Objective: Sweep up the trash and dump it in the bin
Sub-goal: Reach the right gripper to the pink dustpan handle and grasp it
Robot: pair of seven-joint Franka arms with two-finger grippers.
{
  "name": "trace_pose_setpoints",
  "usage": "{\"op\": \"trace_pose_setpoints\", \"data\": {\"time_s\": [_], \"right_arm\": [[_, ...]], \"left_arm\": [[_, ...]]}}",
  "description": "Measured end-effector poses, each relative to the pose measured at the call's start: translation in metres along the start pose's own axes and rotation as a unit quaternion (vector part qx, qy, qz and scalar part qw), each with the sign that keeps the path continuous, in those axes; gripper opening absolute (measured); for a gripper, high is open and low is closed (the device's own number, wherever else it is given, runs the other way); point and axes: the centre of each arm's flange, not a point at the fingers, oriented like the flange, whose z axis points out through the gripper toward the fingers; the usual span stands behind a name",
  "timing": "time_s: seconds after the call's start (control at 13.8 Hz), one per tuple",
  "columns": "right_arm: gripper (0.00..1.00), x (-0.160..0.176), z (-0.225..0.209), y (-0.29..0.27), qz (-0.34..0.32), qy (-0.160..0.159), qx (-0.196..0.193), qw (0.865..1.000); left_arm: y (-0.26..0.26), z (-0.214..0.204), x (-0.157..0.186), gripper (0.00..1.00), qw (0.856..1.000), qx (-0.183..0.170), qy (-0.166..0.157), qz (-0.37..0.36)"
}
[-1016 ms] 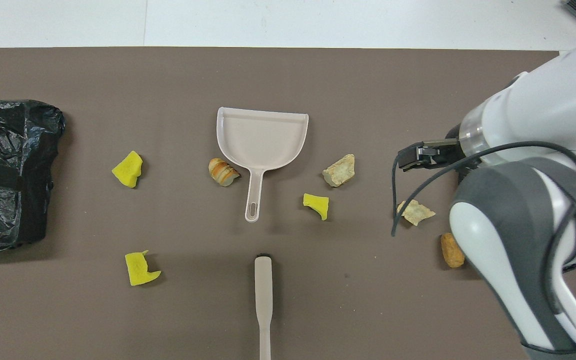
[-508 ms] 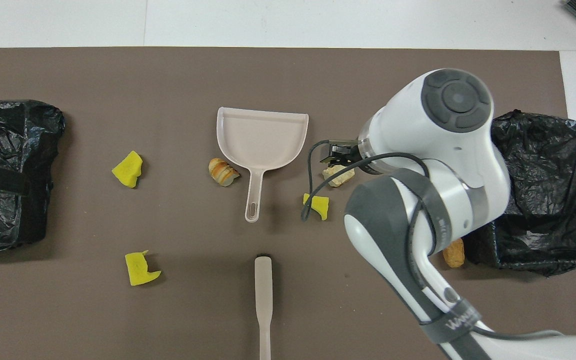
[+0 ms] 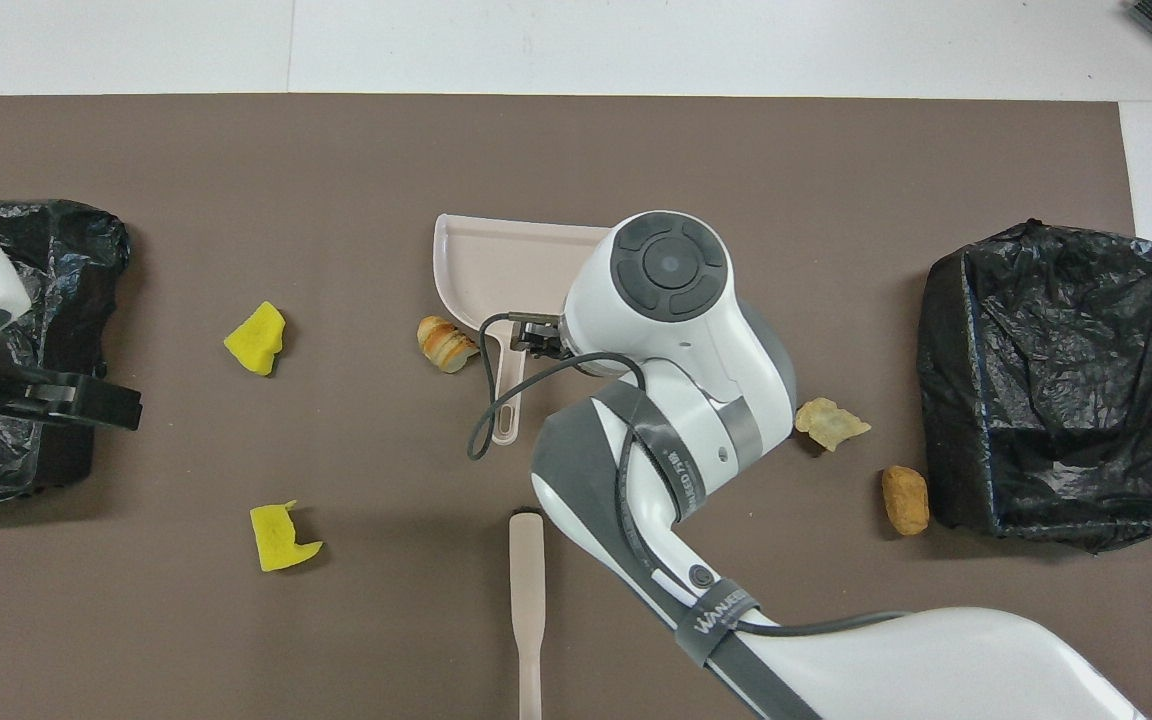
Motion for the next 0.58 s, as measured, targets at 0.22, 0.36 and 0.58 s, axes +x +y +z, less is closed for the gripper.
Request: {"op": "trace_pose_setpoints", "data": {"time_s": [0.22, 0.36, 0.58], "right_arm": [[1.00, -0.013, 0.028, -0.033, -0.014, -0.003, 0.006, 1.000], [1.00, -0.020, 0.049, -0.046, -0.031, 0.001, 0.000, 1.000], [0.95, -0.021, 0.061, -0.049, -0.048, 0.012, -0.019, 0.999]], "left_arm": [[0.018, 0.030, -0.003, 1.00, 1.000, -0.001, -0.003, 0.016], [0.032, 0.041, -0.011, 1.00, 1.000, -0.006, -0.006, 0.027], [0.050, 0.049, -0.026, 1.00, 0.999, -0.006, -0.013, 0.044]]}}
